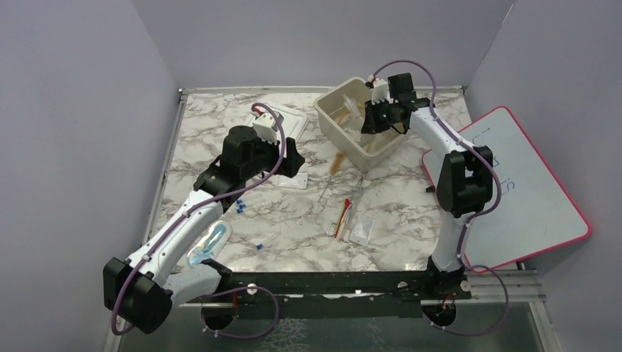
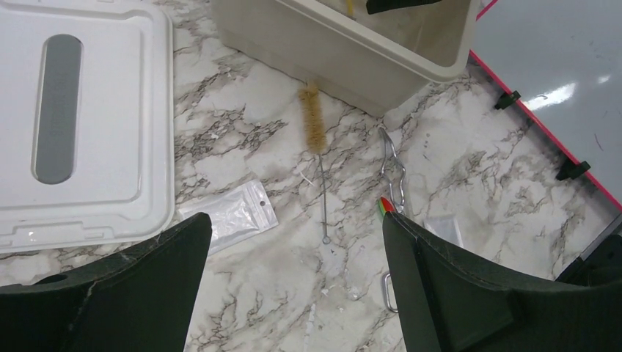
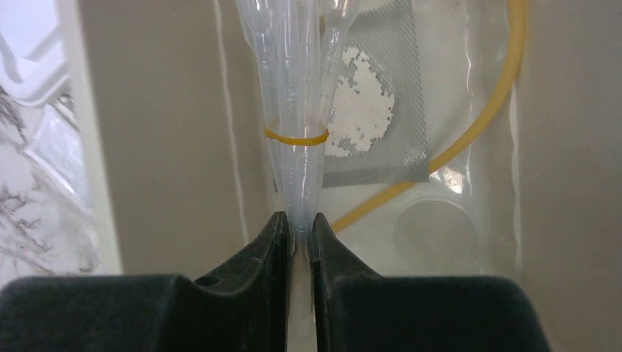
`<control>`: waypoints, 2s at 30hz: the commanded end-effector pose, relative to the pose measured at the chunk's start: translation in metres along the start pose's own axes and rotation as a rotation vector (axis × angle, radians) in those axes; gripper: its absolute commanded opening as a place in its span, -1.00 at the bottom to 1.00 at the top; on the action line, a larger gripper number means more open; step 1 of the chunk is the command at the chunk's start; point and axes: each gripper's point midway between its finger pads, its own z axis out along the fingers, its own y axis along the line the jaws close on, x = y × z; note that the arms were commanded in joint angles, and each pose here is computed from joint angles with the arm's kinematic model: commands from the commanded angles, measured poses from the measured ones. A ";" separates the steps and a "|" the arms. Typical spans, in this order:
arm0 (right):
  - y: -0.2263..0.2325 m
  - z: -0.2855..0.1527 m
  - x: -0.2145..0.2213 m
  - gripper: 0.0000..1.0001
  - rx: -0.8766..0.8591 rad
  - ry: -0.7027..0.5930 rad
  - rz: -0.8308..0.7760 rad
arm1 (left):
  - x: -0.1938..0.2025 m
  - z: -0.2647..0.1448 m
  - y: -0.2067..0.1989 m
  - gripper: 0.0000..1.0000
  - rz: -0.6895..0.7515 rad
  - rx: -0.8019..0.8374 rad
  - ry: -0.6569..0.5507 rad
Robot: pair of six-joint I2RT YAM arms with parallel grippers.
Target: Organize the chemistry lab equipment
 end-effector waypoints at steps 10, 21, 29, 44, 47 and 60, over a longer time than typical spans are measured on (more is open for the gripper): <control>0.006 0.011 0.018 -0.14 -0.071 0.114 -0.044 | 0.004 0.011 -0.004 0.79 0.024 0.045 0.020; 0.020 -0.051 -0.033 0.00 0.032 -0.101 0.049 | 0.033 0.032 -0.007 0.45 -0.048 0.077 0.132; 0.039 -0.113 -0.034 -0.01 0.095 -0.299 0.216 | 0.072 0.080 -0.031 0.19 -0.157 0.057 0.284; 0.064 -0.175 0.015 -0.04 0.111 -0.492 0.487 | 0.140 0.173 -0.015 -0.19 -0.074 -0.103 0.490; 0.061 -0.179 0.015 -0.05 0.134 -0.496 0.483 | 0.152 0.177 -0.014 -0.25 -0.061 -0.117 0.519; 0.065 -0.176 0.011 -0.08 0.100 -0.503 0.489 | 0.180 0.186 -0.001 -0.48 0.034 -0.208 0.550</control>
